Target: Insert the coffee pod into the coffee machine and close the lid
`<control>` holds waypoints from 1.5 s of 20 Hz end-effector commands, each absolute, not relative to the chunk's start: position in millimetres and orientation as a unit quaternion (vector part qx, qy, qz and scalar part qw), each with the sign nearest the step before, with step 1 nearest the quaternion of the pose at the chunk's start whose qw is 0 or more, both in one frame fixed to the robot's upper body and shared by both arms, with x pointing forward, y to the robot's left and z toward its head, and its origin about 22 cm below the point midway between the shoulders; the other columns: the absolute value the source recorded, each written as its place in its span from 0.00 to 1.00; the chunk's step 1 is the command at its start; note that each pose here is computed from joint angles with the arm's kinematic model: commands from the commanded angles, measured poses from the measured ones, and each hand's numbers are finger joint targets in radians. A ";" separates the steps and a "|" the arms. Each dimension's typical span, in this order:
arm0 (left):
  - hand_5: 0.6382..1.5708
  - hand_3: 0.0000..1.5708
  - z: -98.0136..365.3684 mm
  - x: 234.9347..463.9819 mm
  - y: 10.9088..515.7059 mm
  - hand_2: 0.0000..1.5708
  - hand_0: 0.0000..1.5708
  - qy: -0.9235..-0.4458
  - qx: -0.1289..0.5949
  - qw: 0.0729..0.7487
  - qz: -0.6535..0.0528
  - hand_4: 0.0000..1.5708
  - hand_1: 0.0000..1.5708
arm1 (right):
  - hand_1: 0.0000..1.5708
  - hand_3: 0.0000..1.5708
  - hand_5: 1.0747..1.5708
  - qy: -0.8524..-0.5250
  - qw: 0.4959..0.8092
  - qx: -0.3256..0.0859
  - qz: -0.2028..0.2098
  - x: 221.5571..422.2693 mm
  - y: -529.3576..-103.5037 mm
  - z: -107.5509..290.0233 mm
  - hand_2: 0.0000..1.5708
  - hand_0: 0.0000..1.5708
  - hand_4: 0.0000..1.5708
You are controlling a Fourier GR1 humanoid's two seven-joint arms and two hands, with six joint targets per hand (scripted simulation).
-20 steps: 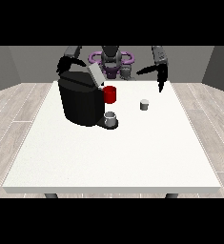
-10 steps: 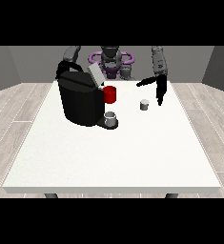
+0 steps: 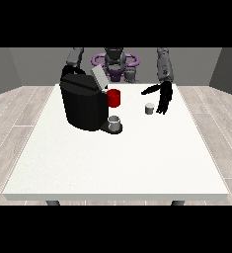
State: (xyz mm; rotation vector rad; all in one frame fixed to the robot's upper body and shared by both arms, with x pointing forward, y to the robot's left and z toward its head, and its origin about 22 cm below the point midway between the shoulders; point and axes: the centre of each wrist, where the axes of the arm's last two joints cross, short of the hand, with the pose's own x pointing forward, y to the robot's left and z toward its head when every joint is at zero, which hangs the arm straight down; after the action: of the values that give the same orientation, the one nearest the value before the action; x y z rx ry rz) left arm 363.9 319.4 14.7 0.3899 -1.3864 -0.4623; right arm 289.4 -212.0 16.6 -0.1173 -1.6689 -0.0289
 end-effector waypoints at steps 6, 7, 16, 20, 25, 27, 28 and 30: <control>1.00 0.31 3.7 365.9 319.2 0.49 0.45 -0.589 0.234 0.720 -0.282 0.00 0.45 | 0.00 0.00 1.00 -0.738 0.673 -0.054 -0.022 301.2 -228.3 17.6 0.00 0.00 0.28; 1.00 0.31 21.3 372.5 347.8 0.48 0.40 -0.599 0.239 0.718 -0.260 0.00 0.40 | 0.00 0.00 1.00 -0.748 0.662 -0.044 -0.012 292.2 -197.7 19.7 0.00 0.00 0.30; 1.00 0.38 3.9 375.5 318.1 0.53 0.44 -0.599 0.287 0.680 -0.309 0.00 0.44 | 0.00 0.00 1.00 -0.737 0.674 -0.055 -0.024 303.7 -215.8 19.6 0.00 0.00 0.33; 1.00 0.44 -12.6 368.9 317.2 0.58 0.49 -0.597 0.299 0.680 -0.302 0.22 0.49 | 0.00 0.00 1.00 -0.737 0.675 -0.037 -0.019 278.1 -205.7 1.4 0.00 0.00 0.31; 1.00 0.55 -19.2 364.0 324.8 0.69 0.62 -0.617 0.331 0.637 -0.322 0.21 0.62 | 0.00 0.00 1.00 -0.749 0.661 -0.033 -0.035 300.5 -218.5 24.9 0.00 0.00 0.34; 1.00 0.52 1.8 371.5 351.1 0.66 0.59 -0.583 0.346 0.657 -0.329 0.18 0.59 | 0.00 0.00 1.00 -0.748 0.662 -0.027 -0.021 293.7 -213.2 27.1 0.00 0.00 0.27; 1.00 0.49 10.0 379.9 341.9 0.64 0.57 -0.581 0.365 0.647 -0.333 0.20 0.57 | 0.00 0.00 1.00 -0.758 0.652 -0.019 -0.020 291.9 -207.6 17.4 0.00 0.00 0.27; 1.00 0.57 -8.0 372.3 335.0 0.71 0.65 -0.580 0.354 0.649 -0.343 0.18 0.65 | 0.00 0.00 1.00 -0.754 0.656 -0.023 -0.021 293.5 -220.3 20.9 0.00 0.00 0.25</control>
State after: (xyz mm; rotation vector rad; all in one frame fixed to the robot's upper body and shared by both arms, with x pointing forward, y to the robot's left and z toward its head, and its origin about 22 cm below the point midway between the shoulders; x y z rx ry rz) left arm 376.5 330.2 0.5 0.7787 -1.3658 -0.7428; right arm 295.3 -217.0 21.7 -0.0692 -1.7016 -0.0516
